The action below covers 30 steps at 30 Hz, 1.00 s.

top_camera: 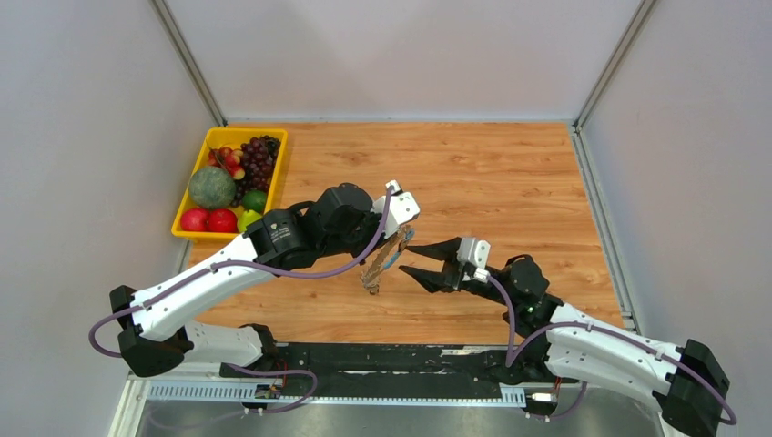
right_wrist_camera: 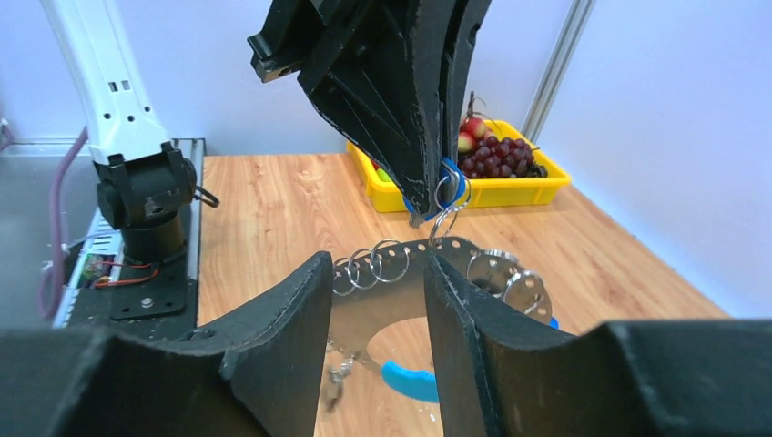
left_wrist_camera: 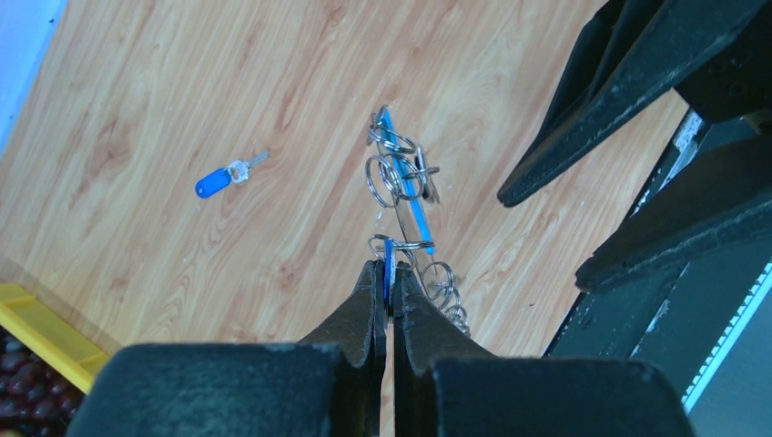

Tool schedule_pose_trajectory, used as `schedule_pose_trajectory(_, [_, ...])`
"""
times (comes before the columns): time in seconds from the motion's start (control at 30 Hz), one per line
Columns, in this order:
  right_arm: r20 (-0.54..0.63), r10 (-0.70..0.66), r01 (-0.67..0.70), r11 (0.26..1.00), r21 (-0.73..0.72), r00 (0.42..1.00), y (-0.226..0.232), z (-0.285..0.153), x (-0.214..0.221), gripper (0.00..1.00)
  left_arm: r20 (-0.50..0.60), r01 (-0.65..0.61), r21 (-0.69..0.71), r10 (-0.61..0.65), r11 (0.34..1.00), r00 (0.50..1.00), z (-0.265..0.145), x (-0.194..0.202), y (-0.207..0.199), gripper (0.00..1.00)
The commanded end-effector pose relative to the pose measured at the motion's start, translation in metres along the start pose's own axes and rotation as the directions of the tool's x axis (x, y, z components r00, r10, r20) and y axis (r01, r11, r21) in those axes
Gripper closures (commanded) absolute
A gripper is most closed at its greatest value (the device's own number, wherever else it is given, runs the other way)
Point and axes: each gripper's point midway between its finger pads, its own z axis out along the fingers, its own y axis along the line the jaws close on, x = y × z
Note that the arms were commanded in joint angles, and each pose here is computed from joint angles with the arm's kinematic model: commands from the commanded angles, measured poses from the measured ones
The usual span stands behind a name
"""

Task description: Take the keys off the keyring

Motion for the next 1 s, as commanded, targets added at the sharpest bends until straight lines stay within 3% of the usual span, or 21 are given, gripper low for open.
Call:
schedule_pose_trajectory(0.0, [0.07,-0.128,0.124,0.991,0.056,0.989,-0.007,0.01,-0.018,0.54,0.102,0.01,0.003,-0.01,1.0,0.995,-0.005,-0.026,0.002,1.0])
schedule_pose_trajectory(0.37, [0.042,-0.151,0.142,0.976,0.162,0.988,-0.024,0.02,-0.012,0.53,0.125,-0.002,0.052,-0.005,0.999,0.992,-0.009,-0.03,-0.006,1.0])
schedule_pose_trajectory(0.63, [0.051,-0.16,0.15,0.975,0.164,0.986,-0.025,0.023,-0.015,0.54,0.125,-0.007,0.078,-0.003,0.997,0.992,-0.009,-0.03,-0.011,1.0])
schedule_pose_trajectory(0.8, [0.043,-0.162,0.154,0.977,0.151,0.986,-0.023,0.025,-0.013,0.63,0.126,-0.007,0.089,-0.004,0.996,0.992,-0.009,-0.031,-0.013,1.0])
schedule_pose_trajectory(0.97, [0.058,-0.16,0.151,0.98,0.131,0.986,-0.019,0.025,-0.015,0.65,0.133,-0.009,0.114,-0.007,0.993,0.991,-0.01,-0.032,-0.017,1.0])
